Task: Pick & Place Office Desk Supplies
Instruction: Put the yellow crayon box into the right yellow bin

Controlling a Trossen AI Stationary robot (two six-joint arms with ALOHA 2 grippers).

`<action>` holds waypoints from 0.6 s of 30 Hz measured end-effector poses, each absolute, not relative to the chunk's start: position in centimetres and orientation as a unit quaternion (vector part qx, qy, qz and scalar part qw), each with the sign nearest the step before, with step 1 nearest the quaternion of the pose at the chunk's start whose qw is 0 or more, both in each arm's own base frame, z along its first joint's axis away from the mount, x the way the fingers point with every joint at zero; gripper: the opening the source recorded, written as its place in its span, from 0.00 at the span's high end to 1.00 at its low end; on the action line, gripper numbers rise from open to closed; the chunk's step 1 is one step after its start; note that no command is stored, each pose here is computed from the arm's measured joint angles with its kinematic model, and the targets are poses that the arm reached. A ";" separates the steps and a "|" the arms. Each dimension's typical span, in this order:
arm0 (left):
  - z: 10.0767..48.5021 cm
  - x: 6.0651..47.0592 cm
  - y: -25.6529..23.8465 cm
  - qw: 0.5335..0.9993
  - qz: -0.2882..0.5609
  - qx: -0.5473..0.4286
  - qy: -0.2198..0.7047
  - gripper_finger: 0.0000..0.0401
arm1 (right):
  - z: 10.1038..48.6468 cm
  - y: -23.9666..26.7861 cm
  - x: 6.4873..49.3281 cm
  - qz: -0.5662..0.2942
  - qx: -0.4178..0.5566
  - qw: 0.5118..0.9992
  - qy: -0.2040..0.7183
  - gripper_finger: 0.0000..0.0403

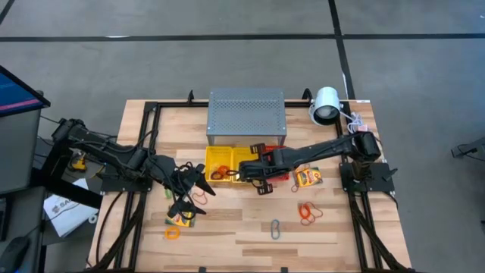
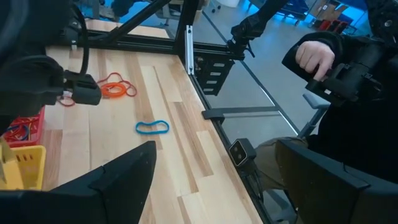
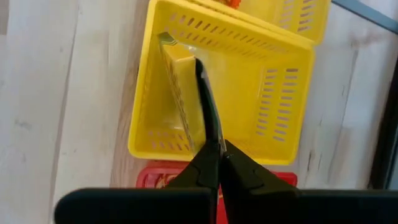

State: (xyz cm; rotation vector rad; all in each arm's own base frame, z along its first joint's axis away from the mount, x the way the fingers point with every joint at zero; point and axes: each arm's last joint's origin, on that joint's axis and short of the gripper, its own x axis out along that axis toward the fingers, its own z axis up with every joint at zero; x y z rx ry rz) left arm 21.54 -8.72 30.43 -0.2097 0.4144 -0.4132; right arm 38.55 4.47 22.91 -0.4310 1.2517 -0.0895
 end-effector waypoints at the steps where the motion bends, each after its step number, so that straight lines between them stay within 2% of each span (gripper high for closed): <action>1: 30.4 21.5 -8.7 0.952 -0.203 -0.103 0.204 0.19 | 22.9 4.5 38.6 -0.039 -0.198 0.790 0.578 1.00; 6: 30.4 21.5 -8.7 0.952 -0.203 -0.103 0.205 0.19 | 23.0 4.6 38.8 -0.022 -0.192 0.796 0.573 0.94; 18: 30.4 21.5 -8.7 0.951 -0.203 -0.103 0.208 0.19 | 23.0 4.3 38.8 -0.008 -0.176 0.799 0.574 0.70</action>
